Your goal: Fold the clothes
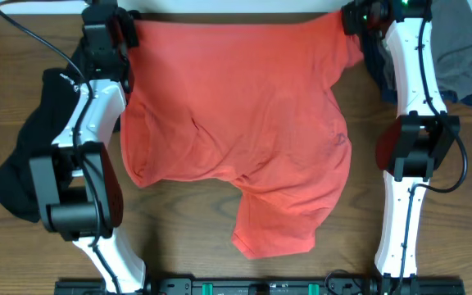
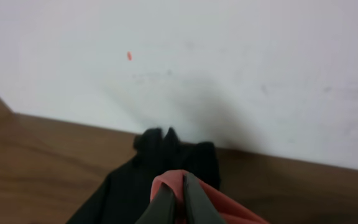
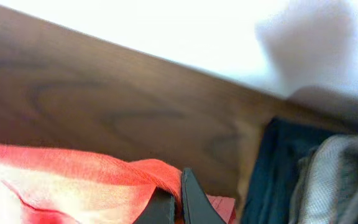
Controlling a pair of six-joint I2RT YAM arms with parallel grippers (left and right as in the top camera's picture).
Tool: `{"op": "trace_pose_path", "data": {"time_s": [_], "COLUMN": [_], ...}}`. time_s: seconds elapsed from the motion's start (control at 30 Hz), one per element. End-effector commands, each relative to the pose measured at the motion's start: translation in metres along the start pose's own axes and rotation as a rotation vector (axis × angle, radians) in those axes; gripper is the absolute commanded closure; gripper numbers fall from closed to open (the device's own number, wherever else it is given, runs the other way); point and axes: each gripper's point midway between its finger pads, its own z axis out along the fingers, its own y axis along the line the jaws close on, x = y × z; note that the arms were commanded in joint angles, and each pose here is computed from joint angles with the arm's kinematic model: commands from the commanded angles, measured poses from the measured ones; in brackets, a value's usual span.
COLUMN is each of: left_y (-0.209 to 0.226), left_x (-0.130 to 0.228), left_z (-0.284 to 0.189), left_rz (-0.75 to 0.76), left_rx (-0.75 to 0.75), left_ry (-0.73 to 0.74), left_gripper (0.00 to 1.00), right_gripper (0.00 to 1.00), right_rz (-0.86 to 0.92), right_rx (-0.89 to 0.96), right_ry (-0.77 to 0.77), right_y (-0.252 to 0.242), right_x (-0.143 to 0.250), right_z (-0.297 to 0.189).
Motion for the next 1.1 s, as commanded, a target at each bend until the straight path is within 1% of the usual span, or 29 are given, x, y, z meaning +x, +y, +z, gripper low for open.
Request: {"op": "trace_pose_path", "data": {"time_s": [0.0,0.17,0.33,0.53,0.7,0.8,0.93,1.07], "left_y": [-0.001,-0.001,-0.001,0.003,0.01,0.014,0.018,0.022], "left_x": [-0.002,-0.015,-0.013,-0.004,-0.01,-0.004,0.023,0.062], "left_z": [0.007,0.008,0.008,-0.012,-0.044,-0.064,-0.084,-0.098], "left_rz": [-0.013,-0.025,-0.023,0.003,0.019,0.035,0.062,0.096], "left_rx": [0.002,0.003,0.002,0.0,-0.002,-0.004,-0.006,-0.008], "left_ry": [-0.038,-0.101,-0.088,0.035,0.121,0.199,0.34,0.508], "left_gripper": [0.94,0.94,0.94,0.94,0.94,0.94,0.94,0.94], "right_gripper": [0.99,0.99,0.99,0.99,0.99,0.99,0.99,0.99], "right_rz": [0.033,0.039,0.049,0.073,0.092,0.104,0.132,0.165], "right_rx": [0.06,0.061,0.047,0.014,-0.019,-0.047,-0.114,-0.181], "right_ry": [-0.025,-0.029,0.029,0.156,0.239,0.287,0.372,0.469], "right_y": [-0.013,-0.013,-0.009,0.001,0.011,0.019,0.035,0.052], "right_x": [-0.006,-0.007,0.006,0.033,0.05,0.059,0.076,0.097], "right_z": [0.0,0.0,-0.002,-0.018,-0.036,-0.048,-0.064,-0.076]}}
